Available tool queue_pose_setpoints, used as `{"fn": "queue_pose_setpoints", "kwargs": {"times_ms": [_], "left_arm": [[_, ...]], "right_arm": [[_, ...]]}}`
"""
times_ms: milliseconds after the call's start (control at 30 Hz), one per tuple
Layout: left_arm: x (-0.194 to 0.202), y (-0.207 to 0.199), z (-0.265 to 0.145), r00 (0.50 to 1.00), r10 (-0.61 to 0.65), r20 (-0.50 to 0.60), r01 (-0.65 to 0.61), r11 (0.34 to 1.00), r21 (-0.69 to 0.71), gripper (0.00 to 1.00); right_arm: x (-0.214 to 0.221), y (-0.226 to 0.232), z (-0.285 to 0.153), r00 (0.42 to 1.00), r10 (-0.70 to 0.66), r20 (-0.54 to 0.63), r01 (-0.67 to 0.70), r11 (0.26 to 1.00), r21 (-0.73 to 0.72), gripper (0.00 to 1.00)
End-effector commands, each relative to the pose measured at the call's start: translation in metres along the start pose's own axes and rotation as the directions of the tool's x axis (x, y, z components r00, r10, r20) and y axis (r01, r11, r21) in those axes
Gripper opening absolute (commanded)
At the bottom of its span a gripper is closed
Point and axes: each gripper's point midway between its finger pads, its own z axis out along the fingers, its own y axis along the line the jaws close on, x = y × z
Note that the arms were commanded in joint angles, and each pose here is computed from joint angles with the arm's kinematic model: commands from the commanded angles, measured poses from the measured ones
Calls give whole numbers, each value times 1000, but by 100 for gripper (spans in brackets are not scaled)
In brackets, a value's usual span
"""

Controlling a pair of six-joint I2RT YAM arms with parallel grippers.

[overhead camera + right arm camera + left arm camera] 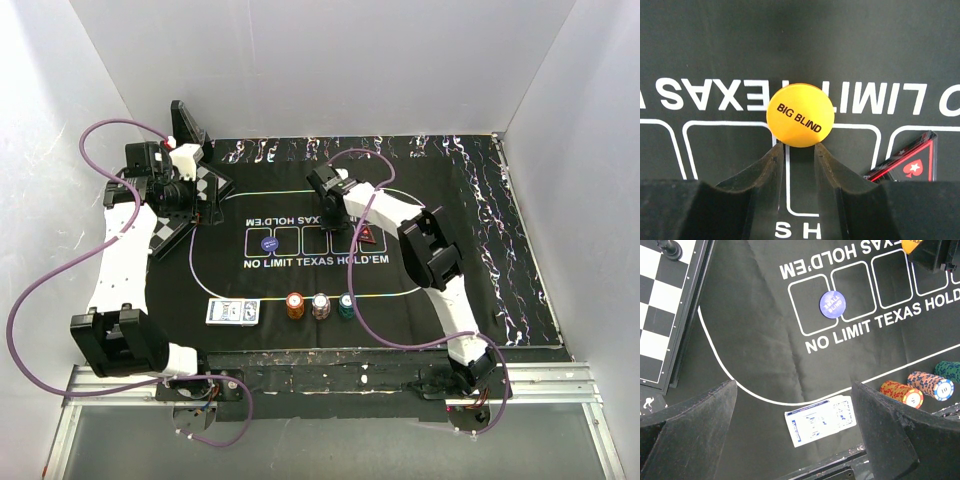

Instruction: Distribute texas hold em gaming equipment

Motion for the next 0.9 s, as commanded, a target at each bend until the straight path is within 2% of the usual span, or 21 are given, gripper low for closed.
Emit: {"fn": "queue_pose_setpoints", "kwargs": {"times_ms": [0,233,333,500,600,867], "left_arm": [[-2,1,1,1000,-1,13,1,1000,2,100],[-4,4,7,1000,-9,5,9,1000,4,100],[-2,6,12,1000,-15,-8,15,1000,9,100],[2,8,22,999,-36,-25,36,999,28,100],[5,11,29,998,-48,-36,49,998,31,100],[1,21,26,998,-54,-31,54,998,8,100]], "right_arm": [[-9,-10,20,1000,-12,-1,12,998,54,38],[-39,-19,37,1000,-6,17,5,997,78,37],[-55,-17,42,999,5,33,-7,998,55,29],[-60,-14,41,1000,14,20,-14,1000,7,28],[-69,-8,35,998,40,41,-39,998,-46,34],[-86,-12,30,997,63,34,-60,996,-70,41]]}}
